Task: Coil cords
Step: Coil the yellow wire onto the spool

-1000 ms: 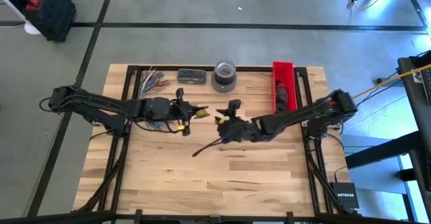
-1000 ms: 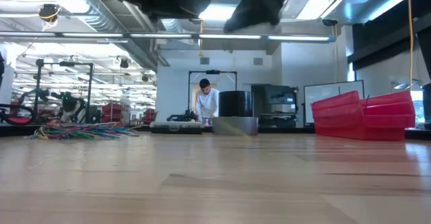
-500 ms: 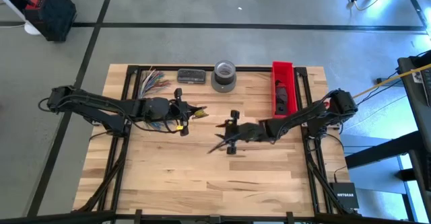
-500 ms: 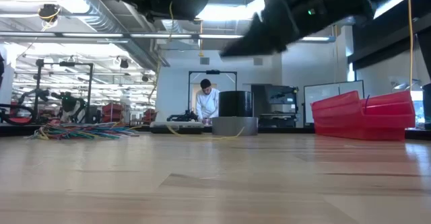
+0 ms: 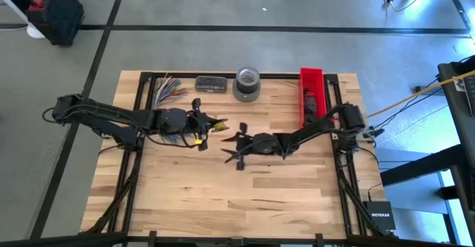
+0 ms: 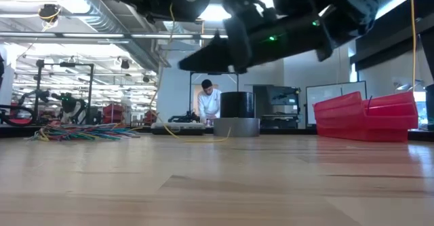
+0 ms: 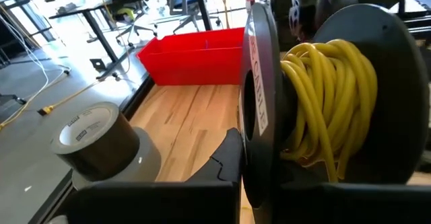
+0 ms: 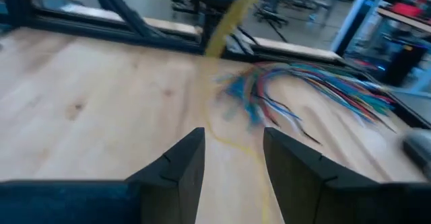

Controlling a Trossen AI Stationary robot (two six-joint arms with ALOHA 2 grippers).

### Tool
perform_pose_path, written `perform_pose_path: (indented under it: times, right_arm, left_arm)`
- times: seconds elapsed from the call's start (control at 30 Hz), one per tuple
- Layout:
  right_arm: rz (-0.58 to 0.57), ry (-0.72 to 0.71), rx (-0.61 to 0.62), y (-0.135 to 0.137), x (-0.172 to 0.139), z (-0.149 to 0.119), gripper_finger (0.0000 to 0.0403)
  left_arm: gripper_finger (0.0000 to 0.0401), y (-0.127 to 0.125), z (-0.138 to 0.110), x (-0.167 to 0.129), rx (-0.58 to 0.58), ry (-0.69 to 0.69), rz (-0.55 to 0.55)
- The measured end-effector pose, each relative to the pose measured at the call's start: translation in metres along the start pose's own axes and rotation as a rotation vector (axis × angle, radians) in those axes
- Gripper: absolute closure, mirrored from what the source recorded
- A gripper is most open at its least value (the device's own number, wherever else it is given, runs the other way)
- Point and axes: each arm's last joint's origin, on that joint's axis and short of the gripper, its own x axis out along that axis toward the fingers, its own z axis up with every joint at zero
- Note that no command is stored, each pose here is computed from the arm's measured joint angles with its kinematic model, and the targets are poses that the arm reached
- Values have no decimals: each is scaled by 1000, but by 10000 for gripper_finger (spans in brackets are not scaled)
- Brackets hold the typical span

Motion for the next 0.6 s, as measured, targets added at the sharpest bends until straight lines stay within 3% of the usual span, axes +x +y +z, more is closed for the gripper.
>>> perform_pose_path:
  times: [0.4,0.6]
  right_arm:
    - [14,-10,-26,10,38,-3,254]
    - [25,4,-48,11,39,-4,333]
  left_arm:
    - [401,-2,1,0,8,-8,-6]
    - [401,-2,1,0,9,-6,-7]
